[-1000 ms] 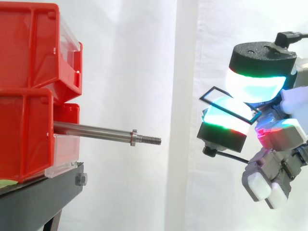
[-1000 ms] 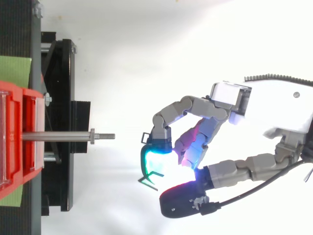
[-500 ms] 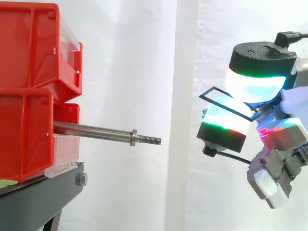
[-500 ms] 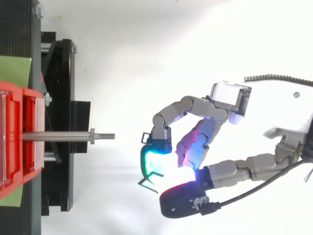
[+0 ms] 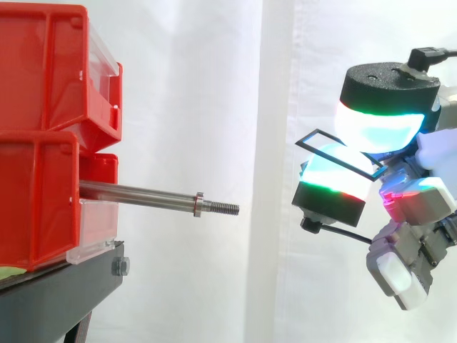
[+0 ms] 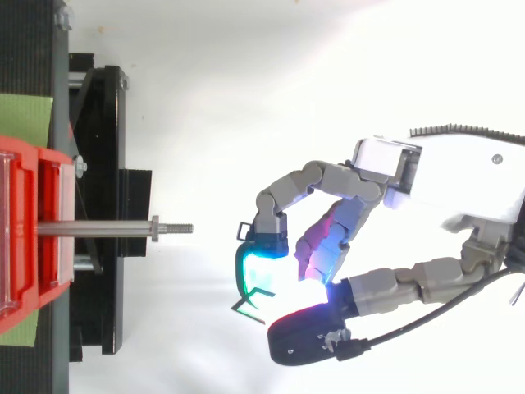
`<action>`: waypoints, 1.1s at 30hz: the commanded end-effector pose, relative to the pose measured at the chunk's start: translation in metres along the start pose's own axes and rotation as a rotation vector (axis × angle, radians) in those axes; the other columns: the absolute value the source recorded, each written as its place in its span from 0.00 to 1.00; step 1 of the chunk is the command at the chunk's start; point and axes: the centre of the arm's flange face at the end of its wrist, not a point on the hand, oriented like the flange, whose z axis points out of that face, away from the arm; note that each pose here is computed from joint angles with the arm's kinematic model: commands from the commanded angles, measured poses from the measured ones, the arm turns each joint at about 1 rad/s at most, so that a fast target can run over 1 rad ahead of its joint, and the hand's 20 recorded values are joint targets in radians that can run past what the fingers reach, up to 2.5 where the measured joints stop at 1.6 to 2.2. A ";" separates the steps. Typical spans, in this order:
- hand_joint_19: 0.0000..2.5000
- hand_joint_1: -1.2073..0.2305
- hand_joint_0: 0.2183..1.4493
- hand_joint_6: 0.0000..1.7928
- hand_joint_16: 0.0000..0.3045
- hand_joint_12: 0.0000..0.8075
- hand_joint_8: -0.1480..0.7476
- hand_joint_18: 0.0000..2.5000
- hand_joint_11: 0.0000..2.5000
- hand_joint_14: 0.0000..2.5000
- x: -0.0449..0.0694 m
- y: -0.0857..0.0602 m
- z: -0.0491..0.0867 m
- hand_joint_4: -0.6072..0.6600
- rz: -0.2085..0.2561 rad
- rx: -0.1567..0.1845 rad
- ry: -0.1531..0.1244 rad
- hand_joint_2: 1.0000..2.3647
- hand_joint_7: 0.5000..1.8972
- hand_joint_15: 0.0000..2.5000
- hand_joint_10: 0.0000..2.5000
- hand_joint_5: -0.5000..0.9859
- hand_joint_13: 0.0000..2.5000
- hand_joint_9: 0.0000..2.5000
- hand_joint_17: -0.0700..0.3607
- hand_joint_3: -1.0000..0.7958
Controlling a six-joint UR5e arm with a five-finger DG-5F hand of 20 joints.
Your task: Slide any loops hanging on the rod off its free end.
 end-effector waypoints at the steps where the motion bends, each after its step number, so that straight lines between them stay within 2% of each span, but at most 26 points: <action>1: 0.13 0.25 0.31 0.50 0.20 0.52 0.51 0.37 0.27 0.01 0.000 0.000 0.000 0.48 0.000 0.000 0.000 0.00 0.36 0.20 0.01 0.30 0.40 0.50 0.48 0.56; 33: 0.13 0.25 0.31 0.50 0.20 0.52 0.50 0.37 0.27 0.01 0.000 0.000 0.000 0.48 0.000 0.000 0.000 0.02 0.36 0.20 0.01 0.30 0.40 0.49 0.48 0.55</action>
